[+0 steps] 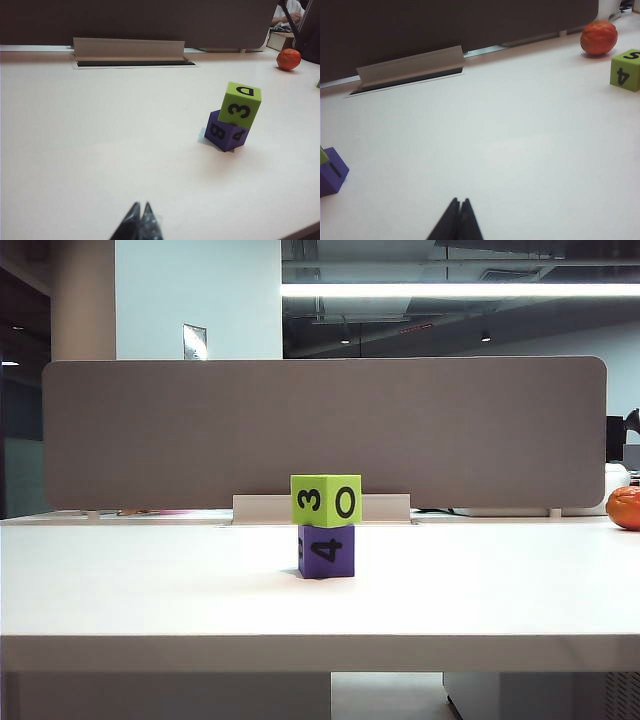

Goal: Stack one letter block on top of another letter block.

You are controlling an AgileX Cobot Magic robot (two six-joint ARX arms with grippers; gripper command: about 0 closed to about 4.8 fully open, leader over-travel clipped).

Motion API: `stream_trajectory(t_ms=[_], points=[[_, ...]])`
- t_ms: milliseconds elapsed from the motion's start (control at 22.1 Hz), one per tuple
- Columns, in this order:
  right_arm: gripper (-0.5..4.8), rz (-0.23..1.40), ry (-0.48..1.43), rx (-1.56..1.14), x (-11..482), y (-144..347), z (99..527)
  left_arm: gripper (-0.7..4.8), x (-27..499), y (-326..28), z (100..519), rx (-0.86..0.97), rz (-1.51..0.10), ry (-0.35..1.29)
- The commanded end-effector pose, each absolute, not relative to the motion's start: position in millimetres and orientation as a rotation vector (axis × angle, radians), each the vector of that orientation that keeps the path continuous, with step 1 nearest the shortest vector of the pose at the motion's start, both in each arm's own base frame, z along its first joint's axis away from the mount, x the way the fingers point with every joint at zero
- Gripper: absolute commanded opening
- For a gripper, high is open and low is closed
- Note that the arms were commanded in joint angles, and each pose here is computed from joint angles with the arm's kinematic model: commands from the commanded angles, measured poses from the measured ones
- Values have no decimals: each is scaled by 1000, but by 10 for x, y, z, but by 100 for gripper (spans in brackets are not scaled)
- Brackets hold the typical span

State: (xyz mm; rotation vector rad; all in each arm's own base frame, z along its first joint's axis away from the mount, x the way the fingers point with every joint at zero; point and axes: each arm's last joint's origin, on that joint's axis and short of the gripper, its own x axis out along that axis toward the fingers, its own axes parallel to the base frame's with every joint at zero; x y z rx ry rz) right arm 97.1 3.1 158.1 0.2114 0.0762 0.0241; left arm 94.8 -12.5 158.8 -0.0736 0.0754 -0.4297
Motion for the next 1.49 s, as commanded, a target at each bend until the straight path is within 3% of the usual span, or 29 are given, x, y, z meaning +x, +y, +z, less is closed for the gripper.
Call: stream_trajectory(t_ms=[45,1268,1495], points=[[-1,22,51,179,975,30,1589,-6,946,-126,1614,-69,-435,59],[-1,23,110,179,970,32,1533,-6,947,-123,1614,-42,-427,53],[-1,23,110,179,970,32,1533,-6,960,-92,1610,45,-314,38]])
